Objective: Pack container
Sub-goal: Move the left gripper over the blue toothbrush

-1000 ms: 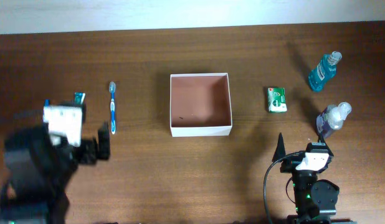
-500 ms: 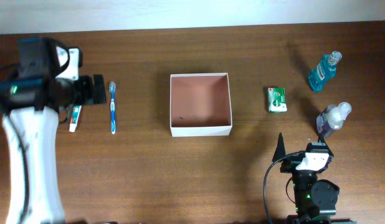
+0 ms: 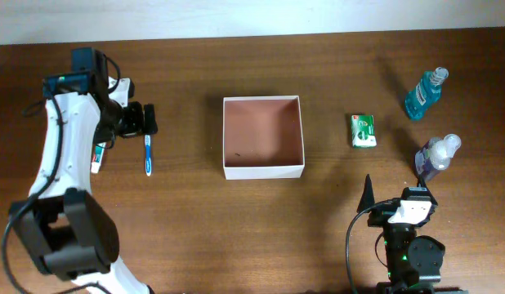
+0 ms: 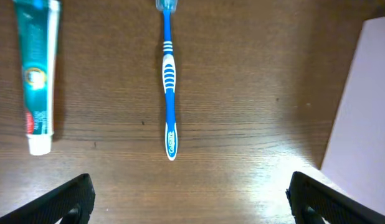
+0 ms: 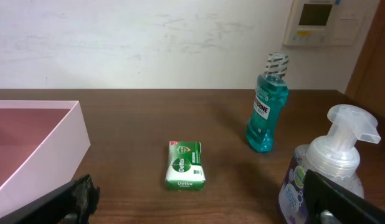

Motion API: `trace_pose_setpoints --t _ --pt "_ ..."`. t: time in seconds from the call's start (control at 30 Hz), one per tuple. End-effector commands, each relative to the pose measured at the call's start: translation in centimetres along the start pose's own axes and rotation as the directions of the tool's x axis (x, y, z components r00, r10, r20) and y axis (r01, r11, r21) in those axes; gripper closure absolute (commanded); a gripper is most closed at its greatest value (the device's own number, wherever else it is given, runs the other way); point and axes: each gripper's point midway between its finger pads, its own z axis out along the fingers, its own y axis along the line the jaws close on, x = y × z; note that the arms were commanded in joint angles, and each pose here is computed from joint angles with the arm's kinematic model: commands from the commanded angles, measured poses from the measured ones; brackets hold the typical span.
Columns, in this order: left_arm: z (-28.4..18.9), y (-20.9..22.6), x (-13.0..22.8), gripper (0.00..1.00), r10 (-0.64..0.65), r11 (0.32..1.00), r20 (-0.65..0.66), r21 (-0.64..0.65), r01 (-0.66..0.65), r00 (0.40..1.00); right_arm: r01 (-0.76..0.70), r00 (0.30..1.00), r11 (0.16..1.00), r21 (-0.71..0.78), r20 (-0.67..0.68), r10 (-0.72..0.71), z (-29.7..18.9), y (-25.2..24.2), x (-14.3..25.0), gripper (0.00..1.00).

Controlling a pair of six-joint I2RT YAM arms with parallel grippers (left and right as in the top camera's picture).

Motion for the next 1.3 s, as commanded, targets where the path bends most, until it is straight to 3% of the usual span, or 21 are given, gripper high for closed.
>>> trace_pose_setpoints --t 0.0,0.43,0.93,1.27 --pt "2.0 0.1 -0.2 0.01 -0.022 1.000 -0.041 0.015 0.022 0.999 0.001 1.000 1.000 -0.007 -0.005 -0.001 0.0 0.2 0.3 0.02" --pt "8.3 1.0 1.6 0.01 -0.041 0.999 -0.209 0.003 0.043 0.977 0.001 1.000 1.000 -0.007 -0.005 -0.001 0.0 0.2 0.3 0.02" --pt "11.0 1.7 -1.8 0.01 -0.026 1.000 -0.091 -0.011 0.026 0.996 0.001 1.000 1.000 -0.007 -0.005 -0.001 0.0 0.2 0.3 0.02" --pt "11.5 1.7 -1.7 0.01 0.024 1.000 -0.085 -0.007 -0.025 0.996 0.001 1.000 1.000 -0.007 -0.005 -0.001 0.0 0.2 0.3 0.02"
